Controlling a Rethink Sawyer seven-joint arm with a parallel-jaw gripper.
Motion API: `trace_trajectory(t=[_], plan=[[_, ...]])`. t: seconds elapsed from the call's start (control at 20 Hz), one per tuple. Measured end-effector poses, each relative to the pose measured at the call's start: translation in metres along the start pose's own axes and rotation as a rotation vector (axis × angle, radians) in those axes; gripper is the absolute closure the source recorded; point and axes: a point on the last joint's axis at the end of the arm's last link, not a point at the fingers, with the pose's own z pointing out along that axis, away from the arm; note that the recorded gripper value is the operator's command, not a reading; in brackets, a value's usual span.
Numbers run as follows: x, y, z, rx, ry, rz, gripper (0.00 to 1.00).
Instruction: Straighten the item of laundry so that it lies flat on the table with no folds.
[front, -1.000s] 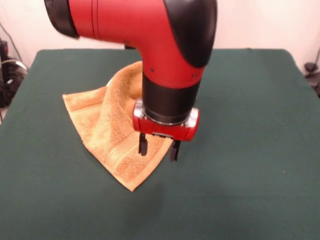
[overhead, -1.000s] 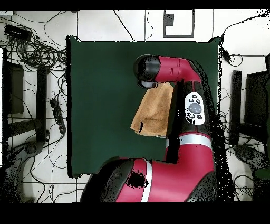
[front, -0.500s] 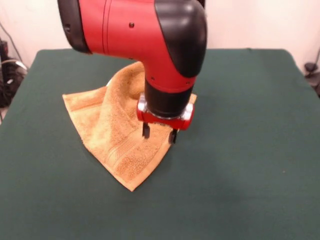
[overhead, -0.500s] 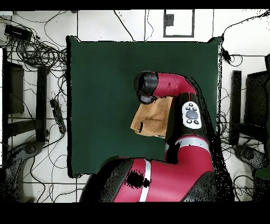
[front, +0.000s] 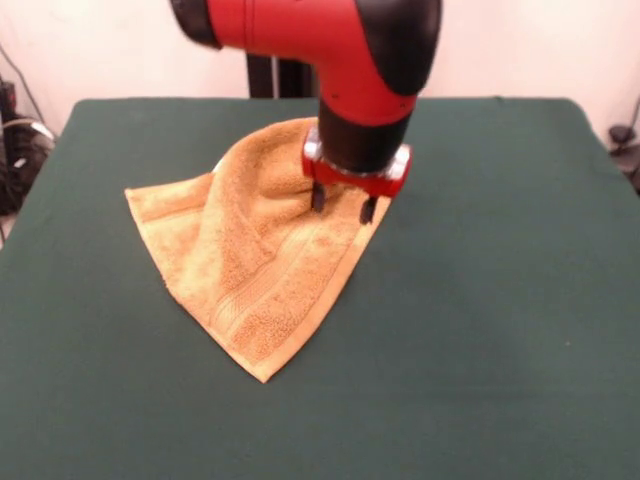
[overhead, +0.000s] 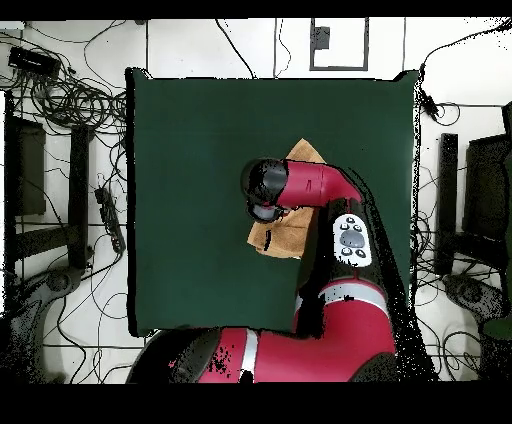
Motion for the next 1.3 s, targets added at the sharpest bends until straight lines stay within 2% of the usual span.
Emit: trace_trajectory(t=[0.2,0.45,0.65,1.0,1.3], plan=[[0.003,-0.001,-0.009,0.006,-0.008,0.018,0.0],[0.001,-0.008,0.004,0.02,-0.039,0.028,0.0],[0.0,-0.012,0.022,0.037,-0.097,0.035,0.0],[0.0,-0.009,0.038,0.025,-0.116,0.064,0.0],[0.0,-0.008,0.038,0.032,-0.122,0.078,0.0]])
